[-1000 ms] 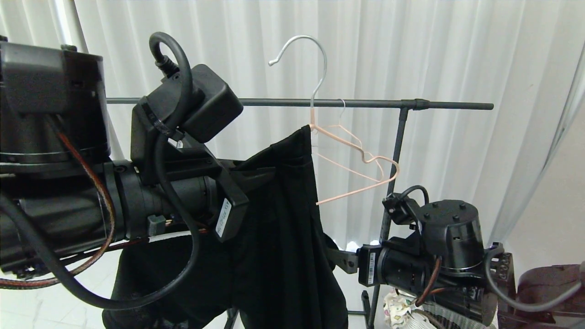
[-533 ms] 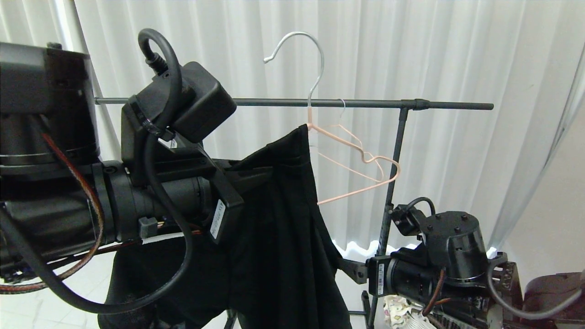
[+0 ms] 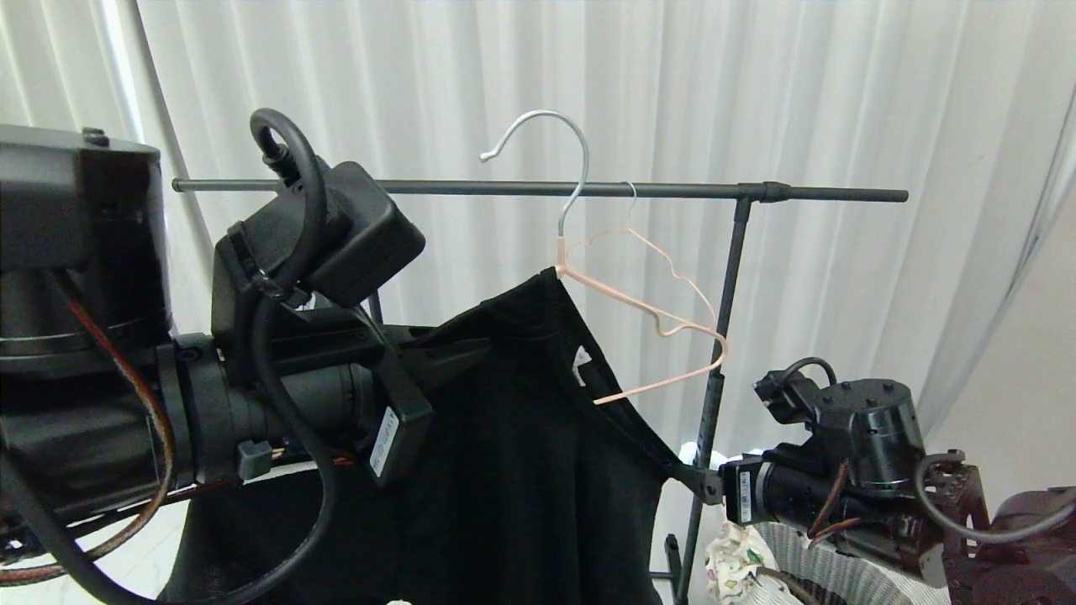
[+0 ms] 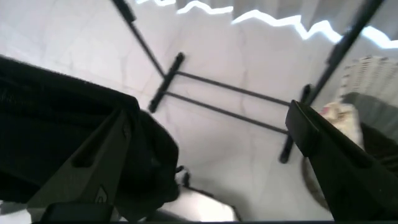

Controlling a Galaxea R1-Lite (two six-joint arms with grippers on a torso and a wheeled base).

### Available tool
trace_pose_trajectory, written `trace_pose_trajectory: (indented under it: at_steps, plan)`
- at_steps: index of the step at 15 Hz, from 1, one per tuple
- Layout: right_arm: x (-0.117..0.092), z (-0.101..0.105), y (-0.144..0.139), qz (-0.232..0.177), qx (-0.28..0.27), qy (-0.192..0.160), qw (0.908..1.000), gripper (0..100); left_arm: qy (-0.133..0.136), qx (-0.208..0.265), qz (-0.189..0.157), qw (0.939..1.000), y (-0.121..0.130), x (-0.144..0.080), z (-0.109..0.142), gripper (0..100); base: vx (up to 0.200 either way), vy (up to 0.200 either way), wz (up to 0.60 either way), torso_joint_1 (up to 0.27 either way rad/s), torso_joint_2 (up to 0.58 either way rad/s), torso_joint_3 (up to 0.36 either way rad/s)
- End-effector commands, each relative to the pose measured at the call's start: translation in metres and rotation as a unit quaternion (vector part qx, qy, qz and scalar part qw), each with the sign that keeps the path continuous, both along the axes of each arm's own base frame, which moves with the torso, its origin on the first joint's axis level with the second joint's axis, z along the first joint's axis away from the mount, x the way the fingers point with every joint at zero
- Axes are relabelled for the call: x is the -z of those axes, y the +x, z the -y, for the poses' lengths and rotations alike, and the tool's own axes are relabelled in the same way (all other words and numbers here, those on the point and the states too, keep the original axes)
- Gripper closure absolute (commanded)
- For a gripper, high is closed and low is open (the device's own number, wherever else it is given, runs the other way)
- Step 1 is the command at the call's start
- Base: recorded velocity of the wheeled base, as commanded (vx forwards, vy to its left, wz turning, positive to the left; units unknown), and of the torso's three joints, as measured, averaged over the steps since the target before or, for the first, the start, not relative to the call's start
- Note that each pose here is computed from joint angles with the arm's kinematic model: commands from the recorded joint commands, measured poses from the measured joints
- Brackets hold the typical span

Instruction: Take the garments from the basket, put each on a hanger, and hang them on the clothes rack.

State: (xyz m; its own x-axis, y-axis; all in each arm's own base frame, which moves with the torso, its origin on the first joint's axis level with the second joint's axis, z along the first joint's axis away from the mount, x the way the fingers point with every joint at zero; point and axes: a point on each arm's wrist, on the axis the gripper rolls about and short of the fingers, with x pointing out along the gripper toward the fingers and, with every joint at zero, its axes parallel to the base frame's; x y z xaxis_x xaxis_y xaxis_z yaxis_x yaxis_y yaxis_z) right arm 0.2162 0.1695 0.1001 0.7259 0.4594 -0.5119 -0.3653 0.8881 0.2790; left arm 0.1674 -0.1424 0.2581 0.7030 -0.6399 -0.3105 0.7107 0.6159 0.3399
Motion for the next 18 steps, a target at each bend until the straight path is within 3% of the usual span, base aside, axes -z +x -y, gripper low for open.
trace_pose_trajectory:
  at_steps: [1, 5, 8, 12, 14, 17, 18]
  plan:
    - [-0.001, 0.012, 0.008, 0.008, 0.02, -0.009, 0.9997, 0, 0.005, -0.001, -0.006, 1.0, -0.002, 0.005, -0.002, 100, 0.0, 0.0, 0.0, 0.0, 0.0, 0.0]
    - [-0.017, 0.035, 0.016, 0.039, 0.05, -0.006, 0.998, 0, 0.04, -0.001, -0.045, 0.9982, -0.005, 0.035, -0.005, 100, 0.0, 0.0, 0.0, 0.0, 0.0, 0.0]
    - [-0.032, 0.042, 0.012, 0.061, 0.051, 0.012, 0.9967, 0, 0.073, -0.004, -0.088, 0.9935, -0.003, 0.062, -0.004, 100, 0.0, 0.0, 0.0, 0.0, 0.0, 0.0]
    - [-0.05, 0.047, 0.003, 0.085, 0.036, 0.029, 0.9953, 0, 0.093, -0.007, -0.12, 0.9884, 0.001, 0.081, -0.001, 100, 0.0, 0.0, 0.0, 0.0, 0.0, 0.0]
    - [-0.051, 0.052, 0.002, 0.083, 0.041, 0.022, 0.9955, 0, 0.085, -0.009, -0.122, 0.9889, 0.001, 0.08, -0.001, 100, 0.0, 0.0, 0.0, 0.0, 0.0, 0.0]
    - [-0.047, 0.059, 0.006, 0.076, 0.055, 0.015, 0.9955, 0, 0.028, -0.02, -0.099, 0.9945, 0.002, 0.068, 0.0, 100, 0.0, 0.0, 0.0, 0.0, 0.0, 0.0]
    - [-0.045, 0.059, 0.007, 0.075, 0.055, 0.011, 0.9956, 0, 0.02, -0.019, -0.092, 0.9953, 0.001, 0.065, 0.0, 100, 0.0, 0.0, 0.0, 0.0, 0.0, 0.0]
